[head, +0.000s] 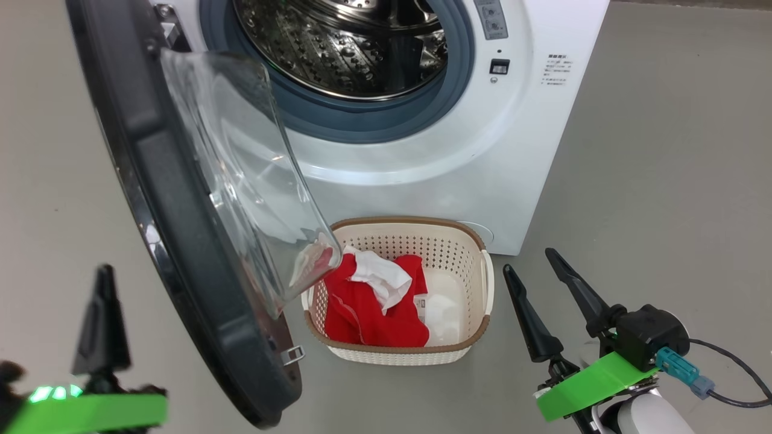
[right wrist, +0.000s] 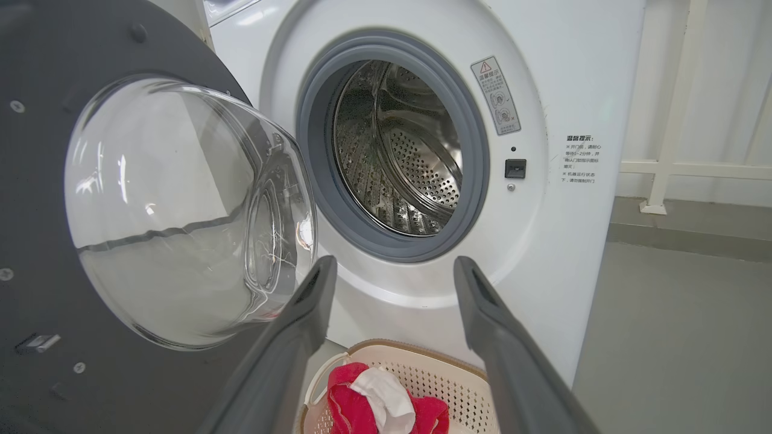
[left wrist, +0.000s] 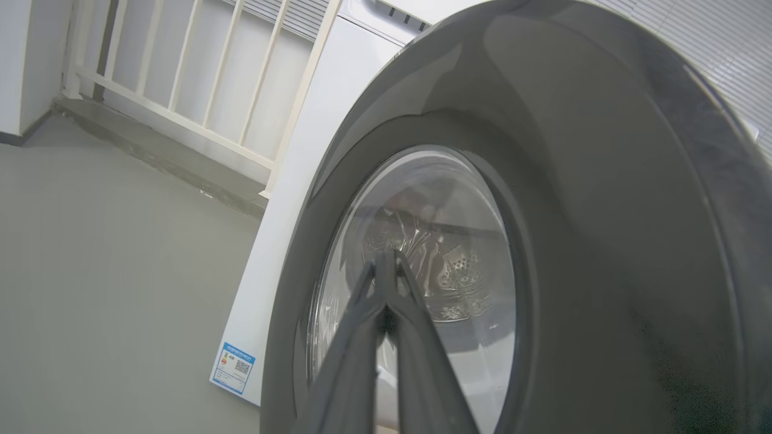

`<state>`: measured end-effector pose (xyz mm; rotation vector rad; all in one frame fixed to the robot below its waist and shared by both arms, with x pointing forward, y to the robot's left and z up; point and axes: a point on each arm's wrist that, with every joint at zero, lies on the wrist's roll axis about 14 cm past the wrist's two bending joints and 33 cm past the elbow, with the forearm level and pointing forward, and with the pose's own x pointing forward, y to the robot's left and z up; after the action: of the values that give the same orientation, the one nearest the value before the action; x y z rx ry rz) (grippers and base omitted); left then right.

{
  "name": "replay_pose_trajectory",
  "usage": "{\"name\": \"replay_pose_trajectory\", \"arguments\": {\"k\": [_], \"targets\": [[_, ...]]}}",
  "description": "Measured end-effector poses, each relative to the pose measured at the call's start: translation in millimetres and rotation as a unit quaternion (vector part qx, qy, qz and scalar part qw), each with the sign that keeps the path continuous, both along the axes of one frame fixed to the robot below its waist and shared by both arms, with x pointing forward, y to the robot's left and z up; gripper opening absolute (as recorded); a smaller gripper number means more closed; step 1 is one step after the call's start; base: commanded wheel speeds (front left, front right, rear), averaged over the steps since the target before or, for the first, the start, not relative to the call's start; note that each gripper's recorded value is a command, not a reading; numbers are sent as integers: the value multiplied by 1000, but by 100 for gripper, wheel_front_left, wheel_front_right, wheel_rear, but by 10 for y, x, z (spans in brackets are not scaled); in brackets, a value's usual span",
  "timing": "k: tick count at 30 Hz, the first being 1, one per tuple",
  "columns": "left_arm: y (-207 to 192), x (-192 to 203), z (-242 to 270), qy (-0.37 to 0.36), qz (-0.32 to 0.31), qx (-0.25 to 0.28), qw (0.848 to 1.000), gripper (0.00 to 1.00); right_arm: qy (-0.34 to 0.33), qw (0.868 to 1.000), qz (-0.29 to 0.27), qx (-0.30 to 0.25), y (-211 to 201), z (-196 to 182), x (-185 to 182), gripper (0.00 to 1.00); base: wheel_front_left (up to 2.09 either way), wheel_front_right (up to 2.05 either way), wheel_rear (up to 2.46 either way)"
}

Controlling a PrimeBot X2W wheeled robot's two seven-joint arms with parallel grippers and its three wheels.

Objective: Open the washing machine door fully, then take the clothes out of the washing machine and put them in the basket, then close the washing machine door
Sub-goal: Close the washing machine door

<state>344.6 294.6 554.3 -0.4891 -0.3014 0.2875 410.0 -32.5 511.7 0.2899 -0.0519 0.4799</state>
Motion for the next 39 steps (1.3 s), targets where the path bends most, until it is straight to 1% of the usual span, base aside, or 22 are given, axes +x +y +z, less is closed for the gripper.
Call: {"name": "replay_pose_trajectory", "arguments": {"k": [2, 4, 6, 8, 11, 14, 18, 20, 21, 30, 33, 39], "targets": [[82, 29, 69, -19, -2, -51, 999, 0, 2, 1000, -2, 0, -13, -14, 0, 100, 0, 0, 0], [149, 61, 111, -33, -10, -109, 993, 0, 5, 1000, -4, 1, -29, -29, 2, 100, 0, 0, 0], [174, 100, 199, -56, -29, -169, 984, 0, 7, 1000, -6, 2, -45, -40, 3, 100, 0, 0, 0], [174, 138, 306, -78, -52, -224, 970, 0, 8, 1000, -8, 2, -57, -46, 3, 100, 0, 0, 0], [160, 167, 371, -89, -81, -311, 943, 0, 11, 1000, -10, 3, -72, -62, 8, 100, 0, 0, 0], [124, 200, 416, -93, -111, -390, 909, 0, 12, 1000, -12, 3, -81, -69, 21, 100, 0, 0, 0], [0, 230, 499, -87, -157, -452, 874, 0, 10, 1000, -14, 6, -86, -55, 56, 100, 0, 0, 0], [-81, 239, 561, -86, -183, -472, 858, 0, 9, 1000, -15, 7, -90, -49, 67, 100, 0, 0, 0], [-104, 240, 586, -86, -191, -475, 855, 0, 10, 1000, -15, 7, -93, -55, 68, 100, 0, 0, 0], [-317, 265, 647, -67, -228, -480, 845, 0, 16, 1000, -24, 10, -150, -82, 76, 100, 0, 0, 0], [-357, 276, 657, -66, -233, -480, 843, 0, 18, 999, -28, 16, -175, -83, 76, 100, 0, 0, 0], [-503, 318, 654, -59, -250, -489, 833, 0, 19, 999, -40, 16, -258, -86, 63, 100, 0, 0, 0]]}}
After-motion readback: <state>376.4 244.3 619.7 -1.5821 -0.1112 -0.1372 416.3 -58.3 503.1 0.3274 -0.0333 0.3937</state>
